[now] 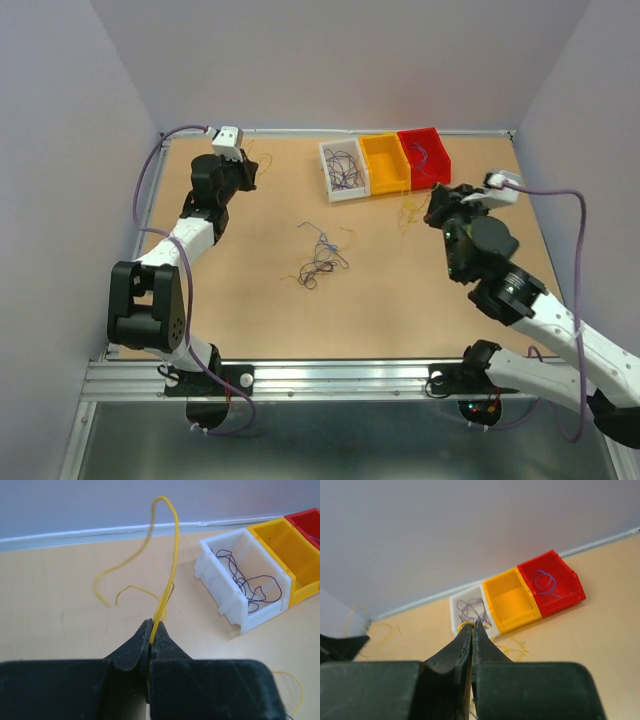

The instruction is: Untangle the cables

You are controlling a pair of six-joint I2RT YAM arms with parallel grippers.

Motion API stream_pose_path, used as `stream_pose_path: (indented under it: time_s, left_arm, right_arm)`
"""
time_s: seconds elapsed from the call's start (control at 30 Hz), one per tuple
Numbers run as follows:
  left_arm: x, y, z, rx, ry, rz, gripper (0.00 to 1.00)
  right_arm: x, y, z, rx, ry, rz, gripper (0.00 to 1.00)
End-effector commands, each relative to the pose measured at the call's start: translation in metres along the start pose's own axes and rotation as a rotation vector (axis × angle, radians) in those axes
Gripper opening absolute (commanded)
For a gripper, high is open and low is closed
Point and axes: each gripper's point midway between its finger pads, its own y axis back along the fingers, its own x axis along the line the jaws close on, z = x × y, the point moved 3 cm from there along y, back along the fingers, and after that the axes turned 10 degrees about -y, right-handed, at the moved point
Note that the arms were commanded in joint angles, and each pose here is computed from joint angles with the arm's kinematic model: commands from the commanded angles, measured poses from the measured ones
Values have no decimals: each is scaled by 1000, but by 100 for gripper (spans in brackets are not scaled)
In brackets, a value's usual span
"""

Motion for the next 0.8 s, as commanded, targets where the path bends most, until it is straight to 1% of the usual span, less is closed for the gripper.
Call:
stream_pose_path:
  time_s: [0.0,0.2,0.37,0.6,0.77]
  left_arm:
    - [-11,12,42,-132,-19,-51,0]
    - [-14,19,45,-151,-36,-69,0]
    - [-22,26,49,-173,-55,-110,0]
    - [-26,30,50,-181,-62,-137,0]
    - [-33,31,50,-184,-70,-183,0]
  right_arm:
    - [12,-18,-41,126,124,-21,1]
    - [31,-51,-62,174,191,-22,1]
    - [48,-88,-62,174,213,-23,1]
    - [42,-141,-58,178,199,-38,0]
    - [39,-166,-61,193,201,-36,1]
